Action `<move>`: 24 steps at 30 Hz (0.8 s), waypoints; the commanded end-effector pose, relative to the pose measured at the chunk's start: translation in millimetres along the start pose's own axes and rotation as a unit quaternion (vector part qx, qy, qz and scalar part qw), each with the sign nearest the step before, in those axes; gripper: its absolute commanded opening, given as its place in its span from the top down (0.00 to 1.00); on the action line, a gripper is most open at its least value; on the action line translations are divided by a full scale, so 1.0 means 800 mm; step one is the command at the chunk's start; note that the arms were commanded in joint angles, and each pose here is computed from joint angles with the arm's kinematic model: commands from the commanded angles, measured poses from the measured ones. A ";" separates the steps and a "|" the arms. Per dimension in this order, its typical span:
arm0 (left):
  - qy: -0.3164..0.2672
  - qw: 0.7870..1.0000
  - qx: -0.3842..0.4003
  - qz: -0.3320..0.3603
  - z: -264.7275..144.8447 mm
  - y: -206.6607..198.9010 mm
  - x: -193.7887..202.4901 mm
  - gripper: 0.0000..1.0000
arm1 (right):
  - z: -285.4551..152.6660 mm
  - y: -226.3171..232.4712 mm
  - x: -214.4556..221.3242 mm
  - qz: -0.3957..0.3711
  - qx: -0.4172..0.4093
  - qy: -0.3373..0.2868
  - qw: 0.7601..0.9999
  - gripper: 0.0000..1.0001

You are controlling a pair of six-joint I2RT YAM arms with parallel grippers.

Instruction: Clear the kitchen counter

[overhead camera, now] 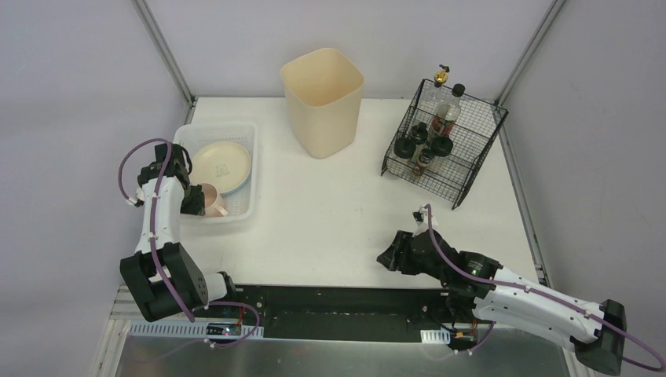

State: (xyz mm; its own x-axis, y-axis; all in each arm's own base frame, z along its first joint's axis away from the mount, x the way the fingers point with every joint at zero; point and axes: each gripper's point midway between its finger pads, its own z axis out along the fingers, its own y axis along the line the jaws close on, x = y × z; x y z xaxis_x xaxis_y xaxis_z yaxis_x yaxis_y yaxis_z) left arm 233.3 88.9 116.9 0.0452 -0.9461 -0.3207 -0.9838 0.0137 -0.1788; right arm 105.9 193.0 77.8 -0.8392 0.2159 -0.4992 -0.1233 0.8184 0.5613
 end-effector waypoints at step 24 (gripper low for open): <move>0.029 0.997 -0.078 0.010 0.033 0.013 0.012 0.69 | 0.006 0.005 -0.002 0.005 -0.002 -0.005 1.000 0.37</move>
State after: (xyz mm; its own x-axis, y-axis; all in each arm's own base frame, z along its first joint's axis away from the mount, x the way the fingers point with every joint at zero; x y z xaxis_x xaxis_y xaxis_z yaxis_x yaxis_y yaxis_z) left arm 234.1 86.9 87.3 0.0662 -0.9600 -0.2719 -0.9958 -0.0464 -0.0788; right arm 106.3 193.6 72.7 -0.8427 0.2164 -0.4930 -0.1133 0.8239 0.5553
